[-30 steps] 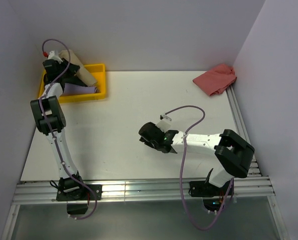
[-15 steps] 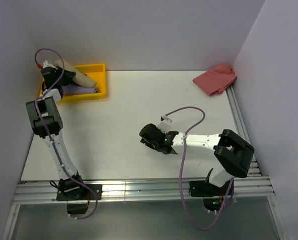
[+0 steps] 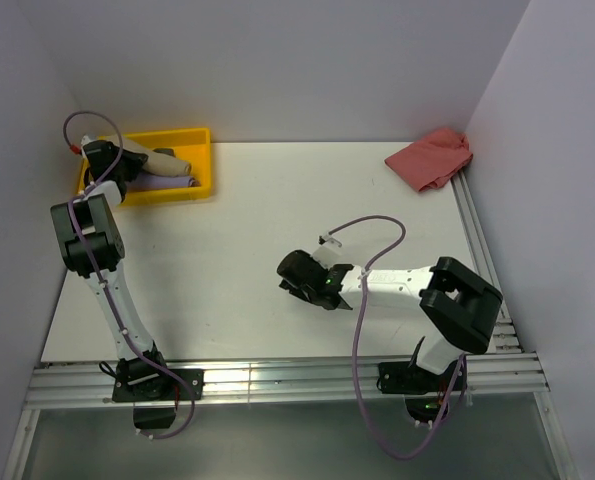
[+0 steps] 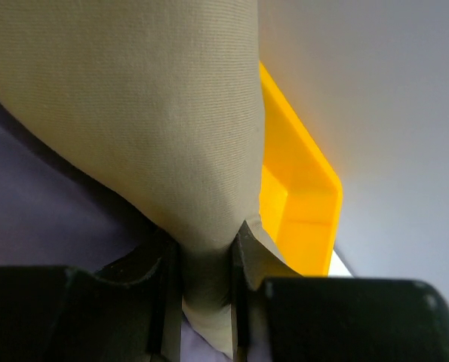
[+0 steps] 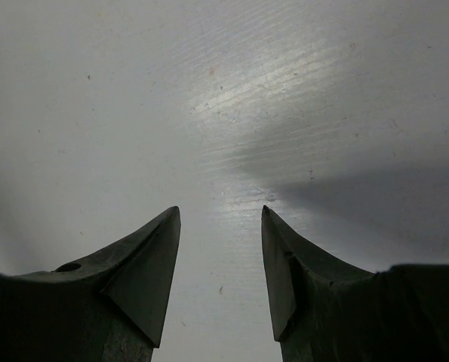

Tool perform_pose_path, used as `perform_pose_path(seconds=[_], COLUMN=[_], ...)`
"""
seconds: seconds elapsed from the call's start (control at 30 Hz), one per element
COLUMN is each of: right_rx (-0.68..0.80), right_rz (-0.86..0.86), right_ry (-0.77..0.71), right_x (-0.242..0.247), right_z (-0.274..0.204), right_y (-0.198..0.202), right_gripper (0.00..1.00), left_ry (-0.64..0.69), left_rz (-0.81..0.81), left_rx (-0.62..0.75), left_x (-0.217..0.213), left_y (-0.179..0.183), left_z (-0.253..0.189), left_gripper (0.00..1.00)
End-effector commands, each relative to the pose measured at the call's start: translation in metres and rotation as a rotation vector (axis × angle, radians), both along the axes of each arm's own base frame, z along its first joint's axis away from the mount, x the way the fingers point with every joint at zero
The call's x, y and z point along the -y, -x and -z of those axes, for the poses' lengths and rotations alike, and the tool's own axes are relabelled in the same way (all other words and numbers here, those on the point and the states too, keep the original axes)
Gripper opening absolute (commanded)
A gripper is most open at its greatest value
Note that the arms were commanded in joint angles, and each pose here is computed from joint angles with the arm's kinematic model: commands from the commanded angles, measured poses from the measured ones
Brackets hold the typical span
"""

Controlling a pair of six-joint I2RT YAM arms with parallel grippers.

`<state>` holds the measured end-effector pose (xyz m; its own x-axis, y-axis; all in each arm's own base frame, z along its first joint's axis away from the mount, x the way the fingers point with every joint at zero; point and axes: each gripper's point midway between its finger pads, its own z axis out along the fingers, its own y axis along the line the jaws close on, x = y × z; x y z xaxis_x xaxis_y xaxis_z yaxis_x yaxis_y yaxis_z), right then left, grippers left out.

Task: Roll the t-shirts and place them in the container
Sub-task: Place the rolled tshirt into the container

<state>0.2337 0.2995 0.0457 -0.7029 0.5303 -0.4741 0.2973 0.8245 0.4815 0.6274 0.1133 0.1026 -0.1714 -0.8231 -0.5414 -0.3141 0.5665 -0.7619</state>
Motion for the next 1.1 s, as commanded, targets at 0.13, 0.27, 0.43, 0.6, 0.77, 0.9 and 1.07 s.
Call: perform_pose_path(seconds=[0.13, 0.27, 0.43, 0.6, 0.77, 0.9, 1.07], right_rx=[0.013, 0.006, 0.001, -0.009, -0.012, -0.012, -0.012], right_rz=[-0.002, -0.007, -0.011, -0.011, -0.014, -0.014, -0.021], right_ry=[0.009, 0.019, 0.022, 0.031, 0.030, 0.032, 0.034], right_x=[-0.004, -0.005, -0.004, -0.001, -0.003, -0.003, -0.006], right_z=[0.001, 0.002, 0.004, 0.007, 0.005, 0.004, 0.004], right_y=[-0.003, -0.003, -0.002, 0.000, 0.000, 0.000, -0.001], right_gripper=[0.54, 0.54, 0.54, 0.54, 0.54, 0.54, 0.54], left_ry=[0.100, 0.107, 0.110, 0.103, 0.109, 0.118, 0.087], left_rz=[-0.100, -0.140, -0.159, -0.180, -0.146, -0.134, -0.175], left_rx=[-0.063, -0.116, -0.189, -0.183, -0.186, -0.210, -0.228], left_x=[-0.014, -0.027, -0.039, -0.061, -0.059, -0.056, -0.061], left_y=[-0.002, -0.005, -0.009, -0.015, -0.021, -0.017, -0.008], left_z=[0.000, 0.014, 0.039, 0.040, 0.052, 0.060, 0.051], left_gripper=[0.00, 0.00, 0.01, 0.00, 0.00, 0.01, 0.17])
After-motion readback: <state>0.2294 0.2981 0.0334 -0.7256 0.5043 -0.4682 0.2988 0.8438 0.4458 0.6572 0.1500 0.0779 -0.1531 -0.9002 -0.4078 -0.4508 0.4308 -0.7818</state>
